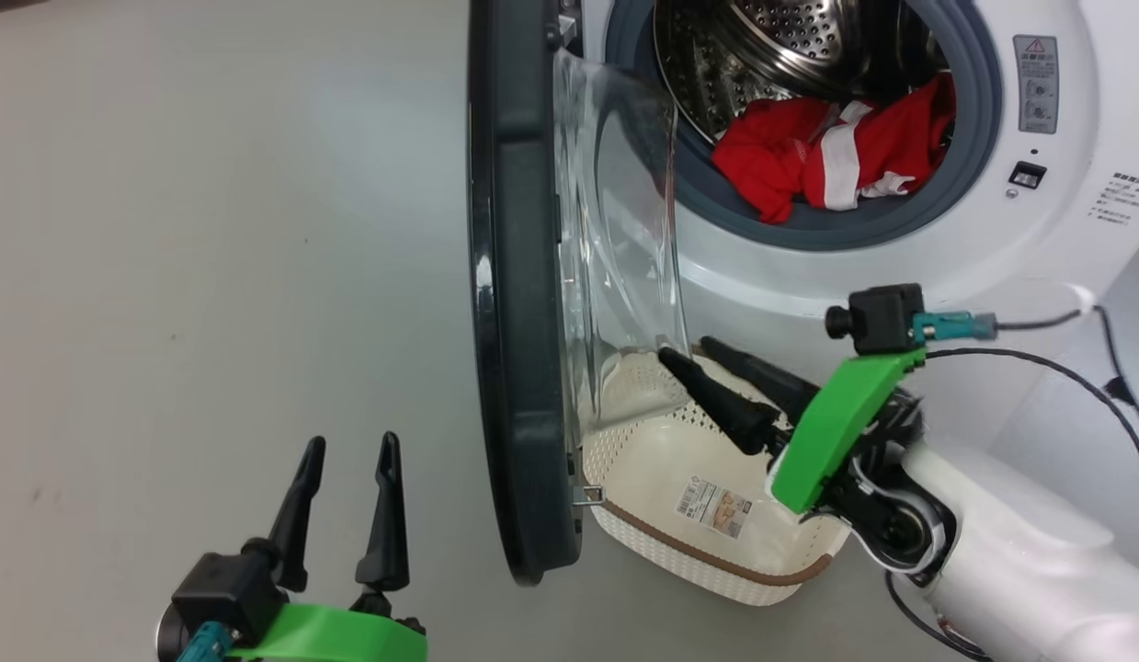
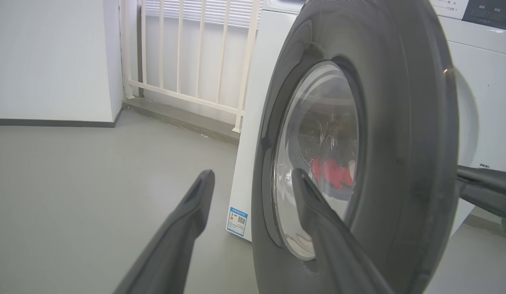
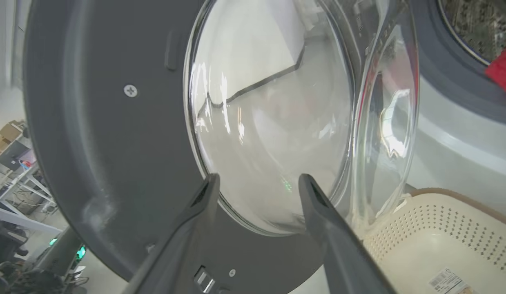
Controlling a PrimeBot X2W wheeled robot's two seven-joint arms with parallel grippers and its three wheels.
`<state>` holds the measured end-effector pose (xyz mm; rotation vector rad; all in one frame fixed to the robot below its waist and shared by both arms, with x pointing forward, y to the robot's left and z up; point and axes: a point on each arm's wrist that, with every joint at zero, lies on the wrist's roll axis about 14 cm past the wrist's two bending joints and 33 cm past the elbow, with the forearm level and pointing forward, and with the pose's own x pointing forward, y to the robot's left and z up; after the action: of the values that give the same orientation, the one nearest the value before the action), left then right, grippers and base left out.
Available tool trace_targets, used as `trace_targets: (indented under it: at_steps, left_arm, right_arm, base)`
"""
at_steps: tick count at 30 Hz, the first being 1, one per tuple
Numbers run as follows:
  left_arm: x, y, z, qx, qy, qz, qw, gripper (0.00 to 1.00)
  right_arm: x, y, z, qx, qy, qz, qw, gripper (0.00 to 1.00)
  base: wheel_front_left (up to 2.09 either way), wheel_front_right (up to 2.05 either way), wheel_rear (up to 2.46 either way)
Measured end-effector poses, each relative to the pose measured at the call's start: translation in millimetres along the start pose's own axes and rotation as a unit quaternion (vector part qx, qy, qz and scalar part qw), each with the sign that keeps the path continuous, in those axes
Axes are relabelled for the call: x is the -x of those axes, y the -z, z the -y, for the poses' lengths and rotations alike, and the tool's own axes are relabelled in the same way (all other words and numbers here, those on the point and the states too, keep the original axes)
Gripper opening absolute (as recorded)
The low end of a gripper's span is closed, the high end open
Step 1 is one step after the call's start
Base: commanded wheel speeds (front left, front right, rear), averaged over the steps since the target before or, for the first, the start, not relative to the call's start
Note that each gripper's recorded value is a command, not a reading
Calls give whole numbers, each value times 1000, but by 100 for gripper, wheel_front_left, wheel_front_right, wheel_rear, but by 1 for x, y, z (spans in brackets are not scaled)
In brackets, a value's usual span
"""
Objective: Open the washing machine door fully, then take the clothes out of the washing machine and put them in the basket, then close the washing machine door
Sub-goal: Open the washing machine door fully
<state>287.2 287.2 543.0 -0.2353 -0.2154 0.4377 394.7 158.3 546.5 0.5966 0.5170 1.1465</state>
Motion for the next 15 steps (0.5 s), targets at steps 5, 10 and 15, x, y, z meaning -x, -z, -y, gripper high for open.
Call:
trace_targets:
  at_steps: [5,10,15]
  left_arm:
    - [1,-2,0,-10,9,3,1000,100]
    - [6,1,-1,-14,12,-1,1000,100]
    - [2,-15,2,-19,14,24,999,100]
  right_arm:
    - [13,-13,24,117,44,60,990,100]
    - [22,-8,36,173,71,85,979,100]
    - [38,-35,49,218,111,139,960,100]
  base:
    - [0,0,0]
    - [0,0,0]
    - [0,0,0]
